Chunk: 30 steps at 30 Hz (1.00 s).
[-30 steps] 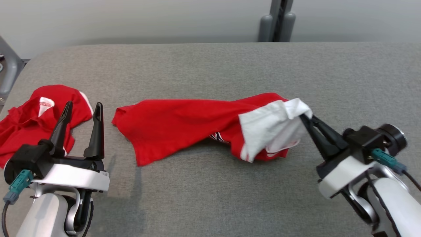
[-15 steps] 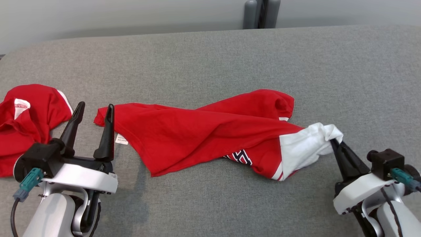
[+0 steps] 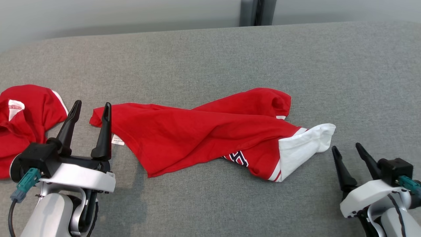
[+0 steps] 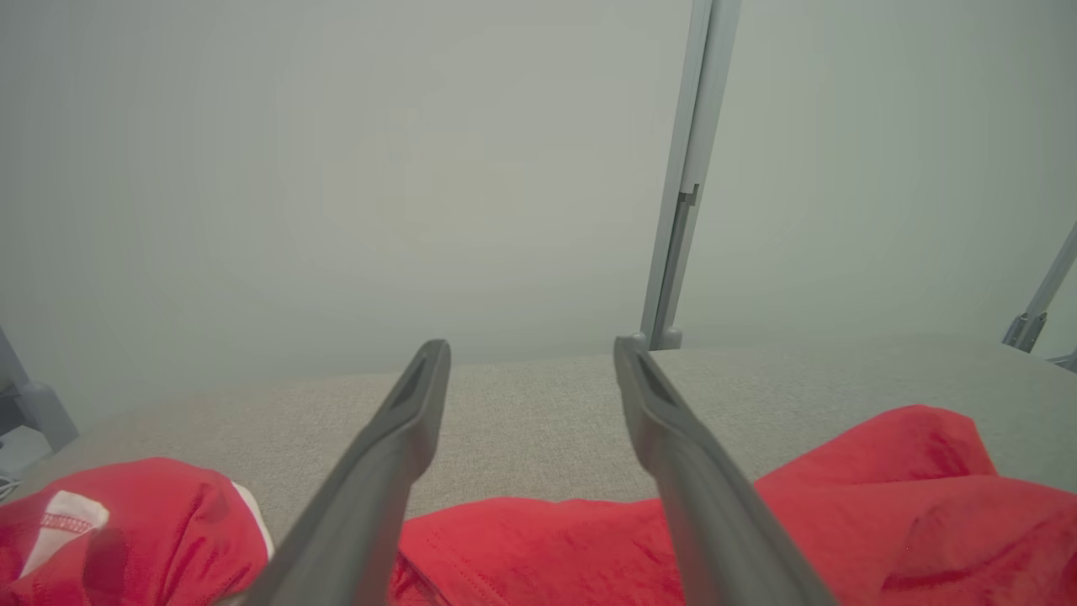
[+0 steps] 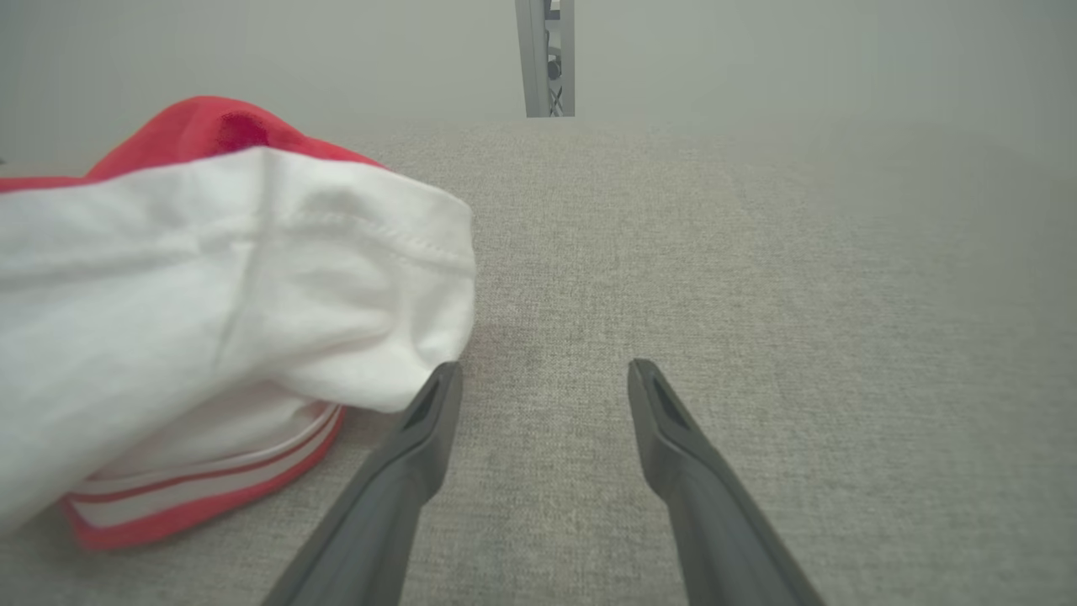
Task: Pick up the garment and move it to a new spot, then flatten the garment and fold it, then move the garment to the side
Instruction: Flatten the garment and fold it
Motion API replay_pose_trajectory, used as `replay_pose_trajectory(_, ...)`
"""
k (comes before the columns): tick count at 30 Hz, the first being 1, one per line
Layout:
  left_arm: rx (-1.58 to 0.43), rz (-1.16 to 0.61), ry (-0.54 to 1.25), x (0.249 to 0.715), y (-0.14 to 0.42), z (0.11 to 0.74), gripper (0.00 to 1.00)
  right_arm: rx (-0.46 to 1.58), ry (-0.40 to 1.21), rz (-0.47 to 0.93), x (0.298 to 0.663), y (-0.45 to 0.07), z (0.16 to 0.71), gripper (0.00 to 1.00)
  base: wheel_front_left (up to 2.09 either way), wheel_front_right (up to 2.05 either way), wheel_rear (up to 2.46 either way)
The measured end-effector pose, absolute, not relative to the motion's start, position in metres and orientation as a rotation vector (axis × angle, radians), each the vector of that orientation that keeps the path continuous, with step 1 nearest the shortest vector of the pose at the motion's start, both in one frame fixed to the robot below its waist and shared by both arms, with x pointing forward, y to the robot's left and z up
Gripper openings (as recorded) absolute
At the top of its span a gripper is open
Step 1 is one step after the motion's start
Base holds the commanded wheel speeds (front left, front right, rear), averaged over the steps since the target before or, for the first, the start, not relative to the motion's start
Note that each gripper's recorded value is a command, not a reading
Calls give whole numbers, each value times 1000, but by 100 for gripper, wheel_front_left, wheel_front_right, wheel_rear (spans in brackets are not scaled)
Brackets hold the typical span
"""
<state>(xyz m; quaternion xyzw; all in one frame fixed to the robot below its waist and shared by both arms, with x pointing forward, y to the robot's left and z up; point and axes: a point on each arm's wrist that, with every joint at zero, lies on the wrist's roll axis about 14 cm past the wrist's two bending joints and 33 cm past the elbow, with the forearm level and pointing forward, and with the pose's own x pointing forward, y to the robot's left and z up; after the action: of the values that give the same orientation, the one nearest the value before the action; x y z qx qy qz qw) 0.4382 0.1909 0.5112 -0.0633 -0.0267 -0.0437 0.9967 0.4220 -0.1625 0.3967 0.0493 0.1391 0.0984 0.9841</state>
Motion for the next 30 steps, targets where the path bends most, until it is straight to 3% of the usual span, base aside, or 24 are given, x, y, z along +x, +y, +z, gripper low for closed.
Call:
replay_pose_trajectory(8, -123, -61, -71, 429, 195, 517, 100, 66, 112, 137, 432, -187, 447, 100, 0, 0, 0)
replay_pose_trajectory(15, -119, -39, -72, 414, 200, 519, 100, 45, -73, 173, 438, -170, 512, 100, 0, 0, 0)
replay_pose_trajectory(30, -116, -35, -19, 381, 198, 508, 100, 120, -103, 178, 416, -157, 536, 100, 0, 0, 0)
